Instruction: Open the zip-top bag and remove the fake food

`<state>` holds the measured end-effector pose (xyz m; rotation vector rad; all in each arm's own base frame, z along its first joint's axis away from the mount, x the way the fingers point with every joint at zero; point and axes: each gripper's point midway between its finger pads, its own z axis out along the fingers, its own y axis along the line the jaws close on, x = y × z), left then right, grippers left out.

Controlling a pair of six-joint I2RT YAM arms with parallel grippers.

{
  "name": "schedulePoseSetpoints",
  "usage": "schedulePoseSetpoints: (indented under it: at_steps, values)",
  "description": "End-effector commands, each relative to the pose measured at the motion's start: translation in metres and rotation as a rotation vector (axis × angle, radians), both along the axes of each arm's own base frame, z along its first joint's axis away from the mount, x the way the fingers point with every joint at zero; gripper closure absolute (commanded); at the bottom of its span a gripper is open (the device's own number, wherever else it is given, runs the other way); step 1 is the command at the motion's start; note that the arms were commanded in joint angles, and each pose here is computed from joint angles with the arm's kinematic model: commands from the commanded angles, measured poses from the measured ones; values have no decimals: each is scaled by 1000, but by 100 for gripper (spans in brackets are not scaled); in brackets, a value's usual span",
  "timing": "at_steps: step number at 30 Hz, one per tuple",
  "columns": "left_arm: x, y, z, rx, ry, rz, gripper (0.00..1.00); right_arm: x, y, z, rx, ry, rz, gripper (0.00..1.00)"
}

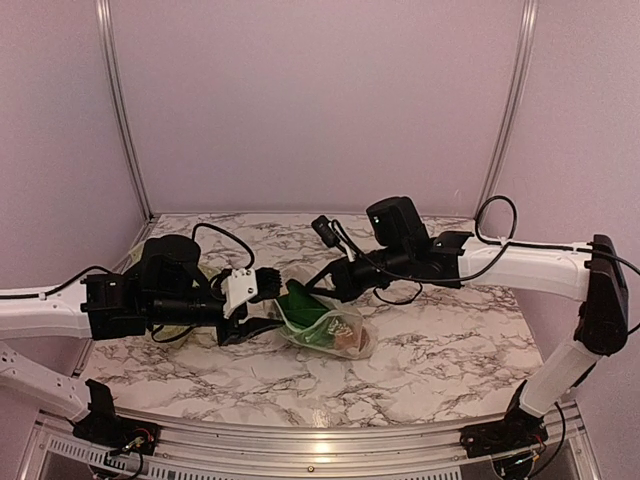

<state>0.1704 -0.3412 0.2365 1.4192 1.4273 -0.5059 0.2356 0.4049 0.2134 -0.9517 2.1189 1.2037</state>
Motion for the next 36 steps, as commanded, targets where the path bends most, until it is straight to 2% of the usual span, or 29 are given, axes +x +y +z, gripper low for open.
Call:
schedulePoseSetpoints:
  at_steps: [1, 7, 11, 17, 21, 27, 30, 34, 36]
  values:
    - [-3, -13, -27, 128, 53, -33, 49, -1, 9, 11, 64, 3, 12, 100]
    - [-6, -26, -54, 247, 94, -84, 50, -2, 8, 2, 63, 13, 8, 100]
    - [-19, -18, -78, 332, 139, -126, 54, 0, 6, 0, 56, 3, 1, 100]
    - [-25, 13, -111, 477, 184, -89, 71, 8, 2, 5, 63, -10, -11, 100]
    - [-27, 32, -109, 458, 152, -56, 78, 17, -9, 4, 57, -12, -39, 100]
    - [-25, 50, -106, 447, 103, -6, 82, 26, -23, 5, 62, -16, -69, 100]
    - [-19, 50, -100, 427, 94, 32, 81, 24, -20, 7, 79, -12, -54, 100]
    - [-14, 39, -62, 267, 97, 83, 70, 16, -6, 3, 109, 10, -29, 100]
    - [-12, 36, -39, 164, 96, 110, 59, 6, 7, -3, 115, 27, -1, 100]
